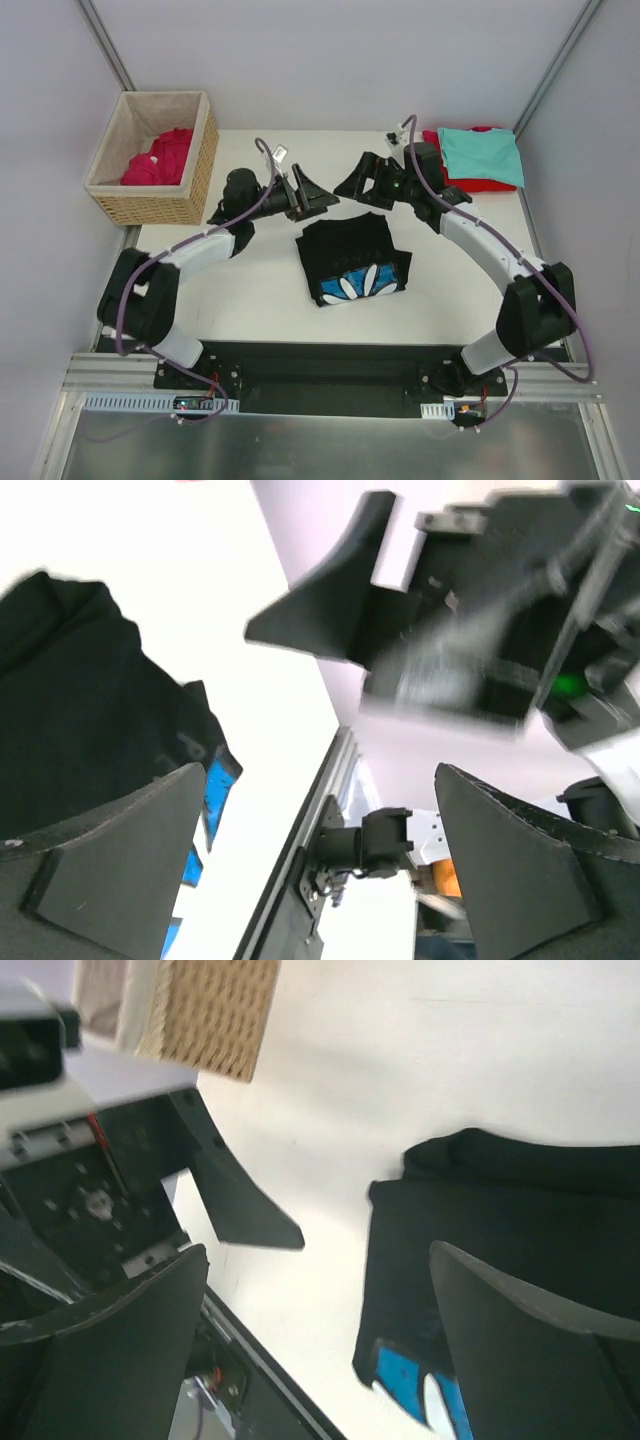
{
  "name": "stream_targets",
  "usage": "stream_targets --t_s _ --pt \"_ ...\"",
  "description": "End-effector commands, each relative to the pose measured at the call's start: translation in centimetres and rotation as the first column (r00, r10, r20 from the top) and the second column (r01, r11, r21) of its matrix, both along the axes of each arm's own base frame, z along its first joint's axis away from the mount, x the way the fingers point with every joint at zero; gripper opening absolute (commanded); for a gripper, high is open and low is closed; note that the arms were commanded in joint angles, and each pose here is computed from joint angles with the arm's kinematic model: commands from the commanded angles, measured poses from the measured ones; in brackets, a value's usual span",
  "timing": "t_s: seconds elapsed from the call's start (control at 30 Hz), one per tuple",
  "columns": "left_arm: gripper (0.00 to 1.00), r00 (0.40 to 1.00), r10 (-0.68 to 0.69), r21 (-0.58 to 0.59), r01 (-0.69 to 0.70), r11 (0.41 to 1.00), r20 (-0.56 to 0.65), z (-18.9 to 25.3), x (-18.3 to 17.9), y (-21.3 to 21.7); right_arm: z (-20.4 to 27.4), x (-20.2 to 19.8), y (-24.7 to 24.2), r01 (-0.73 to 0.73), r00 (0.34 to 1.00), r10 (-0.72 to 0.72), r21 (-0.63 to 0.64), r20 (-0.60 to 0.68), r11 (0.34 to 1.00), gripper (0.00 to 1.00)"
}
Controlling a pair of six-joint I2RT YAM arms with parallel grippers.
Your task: Fold and stack the t-shirts
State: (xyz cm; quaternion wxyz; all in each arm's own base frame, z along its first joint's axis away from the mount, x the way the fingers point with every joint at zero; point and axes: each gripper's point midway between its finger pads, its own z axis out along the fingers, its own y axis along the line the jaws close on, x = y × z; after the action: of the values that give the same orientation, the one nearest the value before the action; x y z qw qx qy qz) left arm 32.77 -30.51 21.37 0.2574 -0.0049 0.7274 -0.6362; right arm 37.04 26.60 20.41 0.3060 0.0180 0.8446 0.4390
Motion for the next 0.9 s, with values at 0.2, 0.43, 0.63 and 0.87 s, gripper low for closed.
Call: stream_targets --t_s 0.2,0.43,0.63,0.87 --pt "0.99 0.956 0.282 0.469 -0.288 0.835 0.083 1.9 -5.0 10.0 -6.4 -9.6 -7.1 -0.076 0.996 0.032 -0.629 -0.081 0.774 0.83" --pt "0.99 0.891 0.437 0.61 -0.416 0.675 0.125 -0.3 -8.1 16.1 -8.7 -11.3 -6.0 -0.107 0.994 0.069 -0.723 -0.082 0.683 0.01" --pt "0.99 0.888 0.452 0.631 -0.396 0.668 0.079 -2.7 -9.7 16.8 -9.5 -12.3 -0.7 -0.181 0.981 0.173 -0.746 -0.09 0.641 0.01" --pt "0.99 0.892 0.445 0.622 -0.396 0.675 0.085 -2.9 -10.5 17.0 -11.4 -10.6 3.6 -0.184 0.98 0.18 -0.714 -0.081 0.675 0.01"
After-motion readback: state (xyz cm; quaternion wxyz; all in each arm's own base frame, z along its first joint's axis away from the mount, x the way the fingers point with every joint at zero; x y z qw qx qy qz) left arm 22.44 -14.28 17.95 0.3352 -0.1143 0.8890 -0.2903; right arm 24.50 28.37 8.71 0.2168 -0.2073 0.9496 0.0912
